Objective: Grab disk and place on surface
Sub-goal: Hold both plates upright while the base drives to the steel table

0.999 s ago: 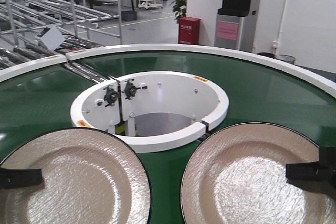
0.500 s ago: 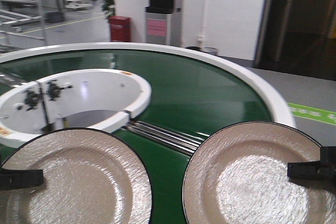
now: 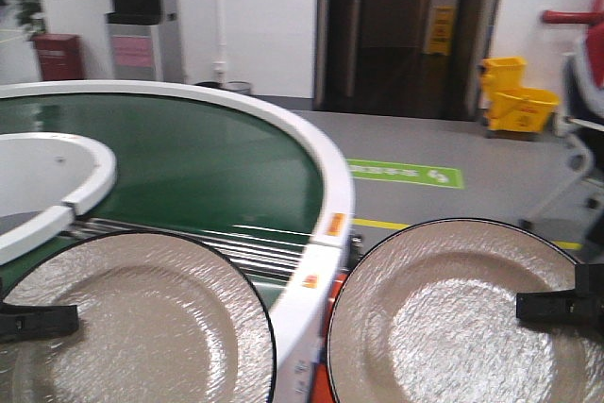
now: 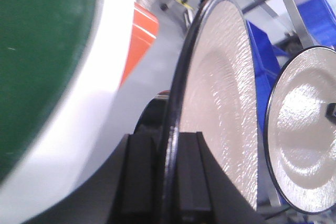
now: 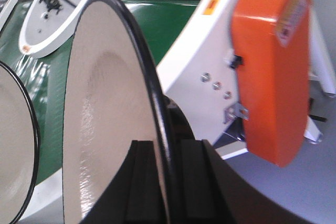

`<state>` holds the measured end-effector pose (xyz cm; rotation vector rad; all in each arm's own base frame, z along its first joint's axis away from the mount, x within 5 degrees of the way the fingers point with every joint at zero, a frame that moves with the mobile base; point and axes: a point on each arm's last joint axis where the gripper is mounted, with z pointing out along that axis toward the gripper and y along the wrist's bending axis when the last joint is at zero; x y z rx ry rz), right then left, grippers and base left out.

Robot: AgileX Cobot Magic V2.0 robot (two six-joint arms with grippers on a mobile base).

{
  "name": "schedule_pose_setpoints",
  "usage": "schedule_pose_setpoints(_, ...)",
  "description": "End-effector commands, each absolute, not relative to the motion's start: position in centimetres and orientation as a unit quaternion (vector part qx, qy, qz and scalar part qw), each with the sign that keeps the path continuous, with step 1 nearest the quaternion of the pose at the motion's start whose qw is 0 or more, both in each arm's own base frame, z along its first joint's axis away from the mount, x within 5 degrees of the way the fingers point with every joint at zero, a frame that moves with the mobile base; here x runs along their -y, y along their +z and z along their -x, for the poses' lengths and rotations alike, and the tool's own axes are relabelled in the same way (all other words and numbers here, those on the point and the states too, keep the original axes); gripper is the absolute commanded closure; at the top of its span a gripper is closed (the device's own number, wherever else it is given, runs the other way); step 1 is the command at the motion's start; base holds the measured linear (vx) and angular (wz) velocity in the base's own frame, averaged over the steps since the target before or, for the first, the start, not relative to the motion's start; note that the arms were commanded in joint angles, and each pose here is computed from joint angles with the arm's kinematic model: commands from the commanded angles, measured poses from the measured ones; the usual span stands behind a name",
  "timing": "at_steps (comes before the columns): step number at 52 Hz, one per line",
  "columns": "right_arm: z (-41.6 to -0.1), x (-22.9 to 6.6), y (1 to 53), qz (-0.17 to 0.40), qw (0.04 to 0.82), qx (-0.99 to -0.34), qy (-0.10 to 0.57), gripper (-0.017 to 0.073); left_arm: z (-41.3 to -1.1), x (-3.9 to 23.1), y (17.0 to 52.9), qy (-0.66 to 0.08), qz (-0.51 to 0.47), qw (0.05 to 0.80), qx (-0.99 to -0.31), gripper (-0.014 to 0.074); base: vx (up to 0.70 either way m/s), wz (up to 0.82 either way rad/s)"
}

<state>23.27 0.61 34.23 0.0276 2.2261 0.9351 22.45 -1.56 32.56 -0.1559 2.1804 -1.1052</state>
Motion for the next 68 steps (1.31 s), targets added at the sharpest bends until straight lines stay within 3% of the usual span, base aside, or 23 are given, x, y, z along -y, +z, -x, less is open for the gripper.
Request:
schedule_pose_setpoints(1, -23.0, -1.0, 36.7, -0.021, 0.399, -0.826, 0.398, 0.0568, -22.2, 2.1, 35.1, -0.474, 0.065, 0.372, -0.796, 0.0596, -0.15, -0.59)
schedule_pose_setpoints(37, -23.0, -1.0, 36.6, -0.02, 0.398, -0.826, 0.398, 0.0568, -22.2, 2.1, 35.1, -0.474, 0.065, 0.372, -0.796, 0.0596, -0.1, -0.62)
schedule_pose_setpoints(68, -21.5, -1.6, 37.8, 0.002, 0.41, -0.82, 0.4, 0.0568, -22.2, 2.1, 35.1, -0.474, 0.066, 0.372, -0.796, 0.0596, 0.09, -0.45)
